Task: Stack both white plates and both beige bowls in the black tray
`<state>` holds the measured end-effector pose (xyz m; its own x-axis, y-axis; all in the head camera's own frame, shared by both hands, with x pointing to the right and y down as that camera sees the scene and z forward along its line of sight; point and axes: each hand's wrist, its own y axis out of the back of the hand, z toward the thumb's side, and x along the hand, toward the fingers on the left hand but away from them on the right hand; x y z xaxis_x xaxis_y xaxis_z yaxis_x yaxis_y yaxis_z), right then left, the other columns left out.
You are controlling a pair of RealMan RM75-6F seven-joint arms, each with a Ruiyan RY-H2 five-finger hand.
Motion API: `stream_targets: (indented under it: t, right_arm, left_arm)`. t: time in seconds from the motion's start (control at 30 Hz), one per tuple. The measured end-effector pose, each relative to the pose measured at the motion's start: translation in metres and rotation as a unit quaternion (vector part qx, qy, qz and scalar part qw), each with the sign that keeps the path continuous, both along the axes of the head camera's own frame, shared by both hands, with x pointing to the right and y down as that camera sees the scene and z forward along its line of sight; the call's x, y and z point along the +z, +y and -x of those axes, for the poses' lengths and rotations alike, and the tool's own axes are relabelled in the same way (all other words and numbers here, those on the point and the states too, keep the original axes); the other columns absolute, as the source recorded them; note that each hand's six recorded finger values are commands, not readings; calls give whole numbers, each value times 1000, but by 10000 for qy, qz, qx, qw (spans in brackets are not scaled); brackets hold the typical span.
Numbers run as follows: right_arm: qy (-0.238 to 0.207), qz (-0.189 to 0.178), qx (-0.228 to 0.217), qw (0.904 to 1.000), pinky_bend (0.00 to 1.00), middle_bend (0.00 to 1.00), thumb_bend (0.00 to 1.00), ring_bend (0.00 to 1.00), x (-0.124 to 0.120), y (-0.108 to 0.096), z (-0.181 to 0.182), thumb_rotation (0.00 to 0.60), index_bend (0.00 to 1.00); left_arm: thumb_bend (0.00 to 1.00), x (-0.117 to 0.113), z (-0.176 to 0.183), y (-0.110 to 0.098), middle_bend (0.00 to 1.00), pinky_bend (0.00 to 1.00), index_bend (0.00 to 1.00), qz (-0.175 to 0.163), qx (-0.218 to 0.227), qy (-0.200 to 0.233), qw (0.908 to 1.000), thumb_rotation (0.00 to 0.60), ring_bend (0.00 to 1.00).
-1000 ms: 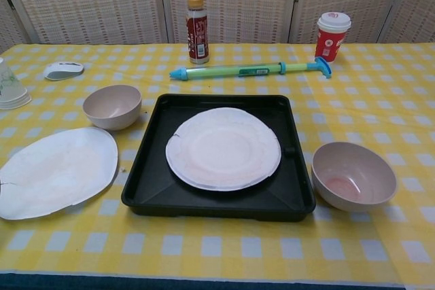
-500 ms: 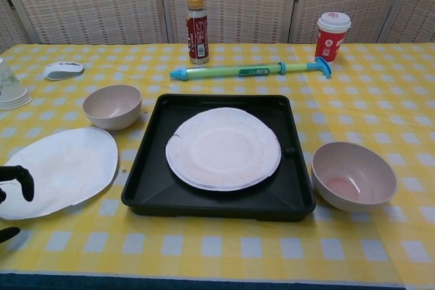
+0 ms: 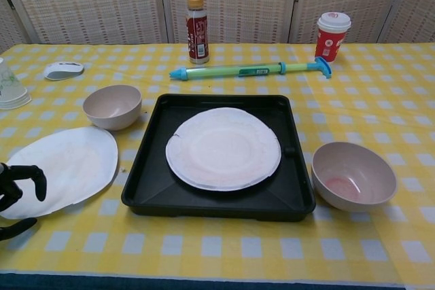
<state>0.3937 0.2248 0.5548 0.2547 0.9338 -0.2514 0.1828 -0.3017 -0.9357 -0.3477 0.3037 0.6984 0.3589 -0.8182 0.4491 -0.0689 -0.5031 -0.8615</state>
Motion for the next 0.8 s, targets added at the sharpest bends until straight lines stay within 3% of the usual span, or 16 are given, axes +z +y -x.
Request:
stream_targets:
  t: [0.8]
  right_arm:
    - [8, 69, -9, 10000, 0, 0, 178, 0, -1, -1, -1, 600, 0]
  left_arm:
    - [318, 11, -4, -1, 1000, 1000, 490, 17, -128, 38, 9999, 600, 1000]
